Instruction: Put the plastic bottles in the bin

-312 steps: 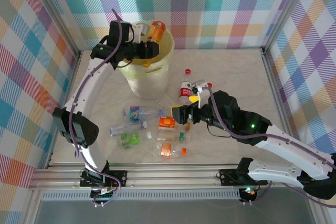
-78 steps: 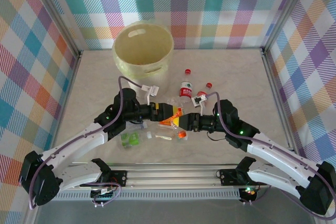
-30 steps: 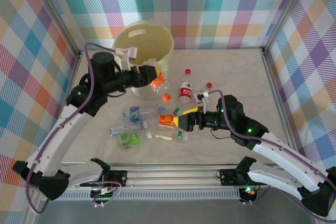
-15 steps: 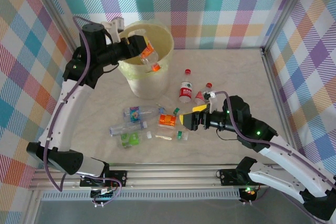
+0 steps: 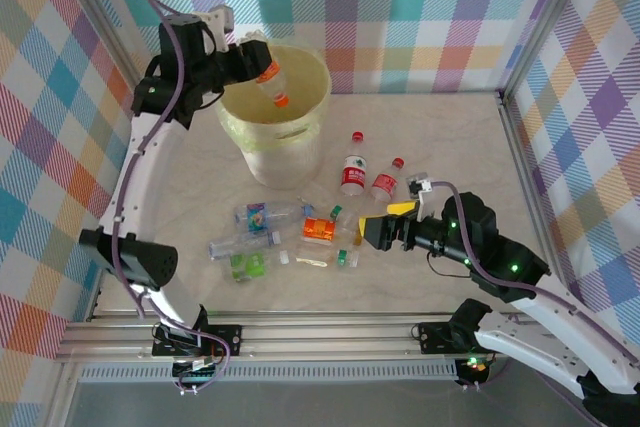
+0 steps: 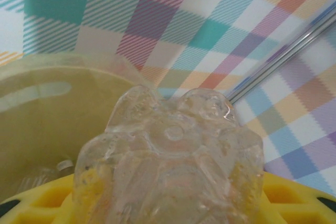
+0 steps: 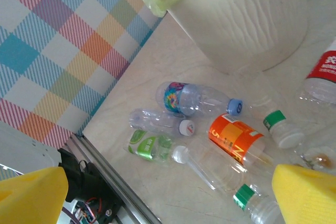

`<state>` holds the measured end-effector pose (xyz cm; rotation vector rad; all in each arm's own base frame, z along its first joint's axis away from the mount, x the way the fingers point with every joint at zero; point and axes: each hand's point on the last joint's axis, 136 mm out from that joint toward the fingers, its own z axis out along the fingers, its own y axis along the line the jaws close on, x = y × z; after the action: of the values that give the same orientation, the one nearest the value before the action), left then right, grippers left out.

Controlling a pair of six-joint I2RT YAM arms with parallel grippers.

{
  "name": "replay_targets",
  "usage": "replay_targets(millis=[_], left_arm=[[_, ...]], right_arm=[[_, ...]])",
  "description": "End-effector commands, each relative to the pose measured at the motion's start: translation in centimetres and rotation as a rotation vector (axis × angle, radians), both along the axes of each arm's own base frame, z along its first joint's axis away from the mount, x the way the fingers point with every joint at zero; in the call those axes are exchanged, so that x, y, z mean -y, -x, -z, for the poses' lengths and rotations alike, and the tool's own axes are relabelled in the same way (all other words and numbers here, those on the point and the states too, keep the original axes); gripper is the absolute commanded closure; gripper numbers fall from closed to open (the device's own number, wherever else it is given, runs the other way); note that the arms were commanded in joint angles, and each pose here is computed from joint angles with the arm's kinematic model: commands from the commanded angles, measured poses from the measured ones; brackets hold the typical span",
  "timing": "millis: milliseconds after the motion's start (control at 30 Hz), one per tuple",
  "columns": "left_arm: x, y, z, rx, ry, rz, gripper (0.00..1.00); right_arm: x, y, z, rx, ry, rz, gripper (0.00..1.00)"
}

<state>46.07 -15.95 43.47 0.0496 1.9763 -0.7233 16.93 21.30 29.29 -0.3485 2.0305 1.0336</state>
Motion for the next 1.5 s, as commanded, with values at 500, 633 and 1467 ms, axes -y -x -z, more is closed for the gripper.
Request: replay_targets(millis=[500,633,1467], left_arm=[[1.0,-3.6,11.5,-0.220,-0.120,0.097,0.45],[1.4,-4.0,13.3,-0.267,-0.111,0.108,0.41],[0.9,3.0,2.6,-0.081,-0.041,0.149,0.00]], right_arm=[[3.2,-1.6,5.1,-0.148,0.148,0.216,0.00],[3.5,-1.9,5.9,-0.177,0.180,0.247,0.00],[3.7,-5.2,11.7,-0.402,0.305,0.428,0.28]])
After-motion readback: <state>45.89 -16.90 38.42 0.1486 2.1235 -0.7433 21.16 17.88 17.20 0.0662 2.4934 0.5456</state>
